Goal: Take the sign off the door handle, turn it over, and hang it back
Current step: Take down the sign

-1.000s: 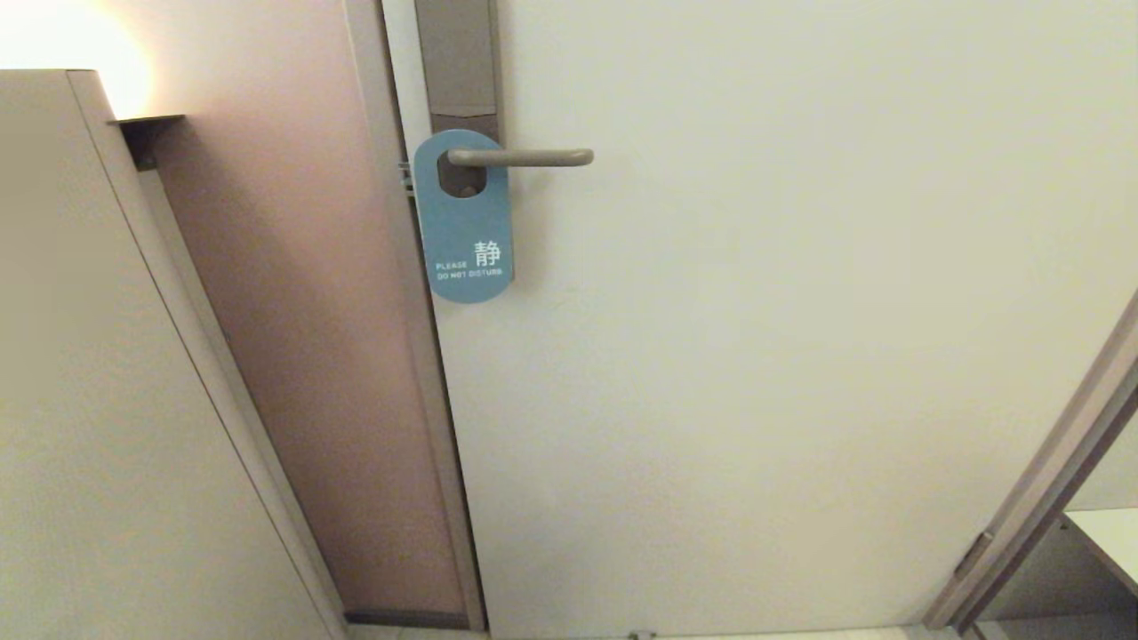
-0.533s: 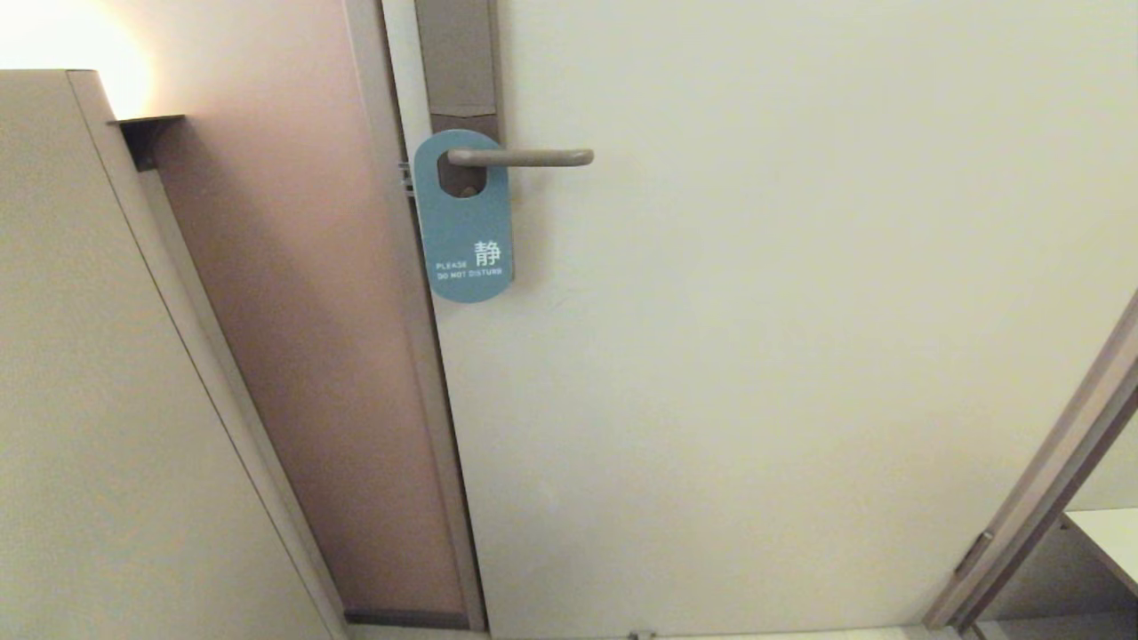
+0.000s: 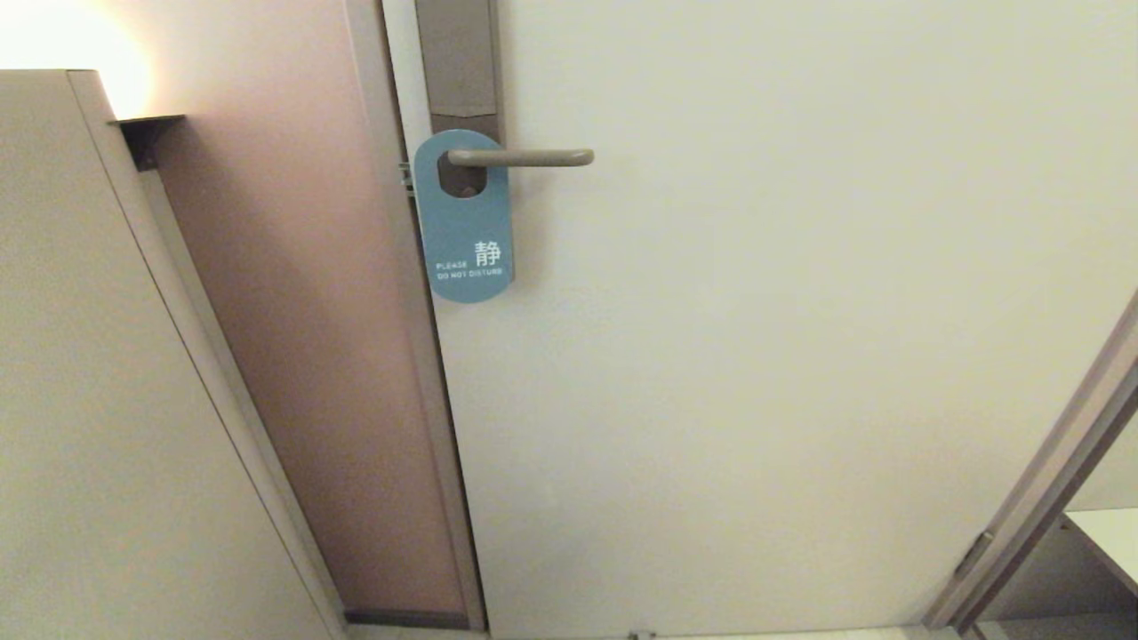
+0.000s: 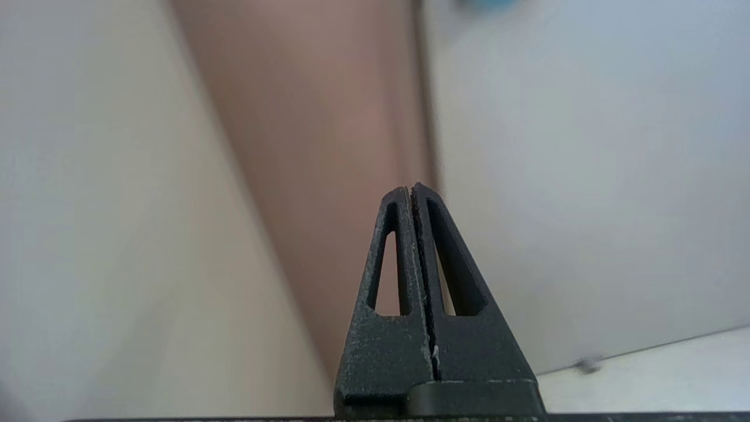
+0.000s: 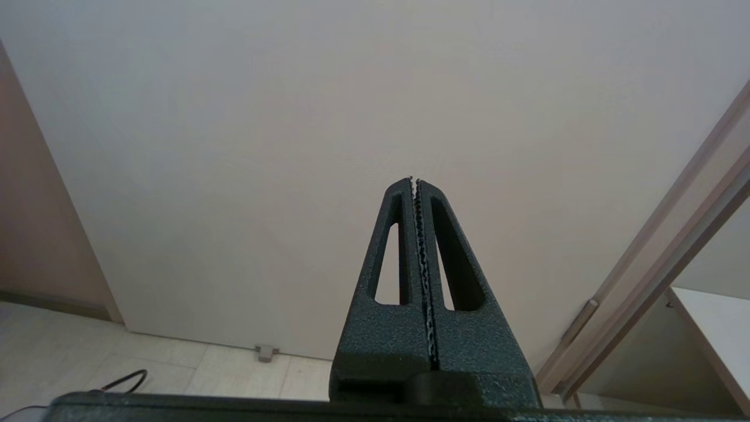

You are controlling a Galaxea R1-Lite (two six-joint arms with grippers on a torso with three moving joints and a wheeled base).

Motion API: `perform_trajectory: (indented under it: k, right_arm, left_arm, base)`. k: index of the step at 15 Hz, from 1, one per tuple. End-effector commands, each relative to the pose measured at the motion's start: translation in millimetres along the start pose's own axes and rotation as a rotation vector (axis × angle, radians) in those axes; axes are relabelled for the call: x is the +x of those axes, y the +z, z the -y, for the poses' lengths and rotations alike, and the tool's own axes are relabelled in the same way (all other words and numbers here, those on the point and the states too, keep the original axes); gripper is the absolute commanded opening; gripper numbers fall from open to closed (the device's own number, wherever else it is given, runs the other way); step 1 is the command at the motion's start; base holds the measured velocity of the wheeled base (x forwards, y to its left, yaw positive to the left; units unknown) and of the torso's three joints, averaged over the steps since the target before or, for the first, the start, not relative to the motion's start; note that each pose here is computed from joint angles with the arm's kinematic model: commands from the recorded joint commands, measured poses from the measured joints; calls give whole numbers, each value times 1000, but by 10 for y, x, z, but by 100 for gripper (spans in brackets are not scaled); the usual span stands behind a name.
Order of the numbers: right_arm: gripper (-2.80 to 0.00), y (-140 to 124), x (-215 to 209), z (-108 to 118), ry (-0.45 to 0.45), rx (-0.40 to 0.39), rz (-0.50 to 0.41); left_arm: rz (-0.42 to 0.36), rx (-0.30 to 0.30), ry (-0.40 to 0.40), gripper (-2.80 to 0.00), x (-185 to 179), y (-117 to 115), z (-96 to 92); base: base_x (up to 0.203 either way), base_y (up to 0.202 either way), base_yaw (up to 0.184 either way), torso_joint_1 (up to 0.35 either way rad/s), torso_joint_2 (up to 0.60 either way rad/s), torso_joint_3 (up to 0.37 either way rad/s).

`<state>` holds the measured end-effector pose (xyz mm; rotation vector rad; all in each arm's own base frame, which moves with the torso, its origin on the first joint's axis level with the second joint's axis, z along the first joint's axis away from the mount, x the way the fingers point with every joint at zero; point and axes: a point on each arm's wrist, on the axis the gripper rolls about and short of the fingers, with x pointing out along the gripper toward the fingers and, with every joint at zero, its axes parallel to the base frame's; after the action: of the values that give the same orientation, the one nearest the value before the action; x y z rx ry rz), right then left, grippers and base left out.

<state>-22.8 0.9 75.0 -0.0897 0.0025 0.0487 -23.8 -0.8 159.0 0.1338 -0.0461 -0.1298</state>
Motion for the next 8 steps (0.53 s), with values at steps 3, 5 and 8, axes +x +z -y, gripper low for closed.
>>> perform_trajectory:
  k: [3, 5, 8]
  right_arm:
    - [-280, 0, 1, 0, 2, -1, -1]
    - [-280, 0, 1, 0, 1, -1, -1]
    - [-280, 0, 1, 0, 2, -1, -1]
  left_arm:
    - [-59, -59, -130, -280, 458, 601, -96]
    - [-82, -88, -147, -280, 634, 716, -100]
    - [-82, -100, -152, -280, 926, 820, -98]
  base:
    - [0, 0, 0, 0, 0, 0]
    - [0, 0, 0, 0, 0, 0]
    - [0, 0, 0, 0, 0, 0]
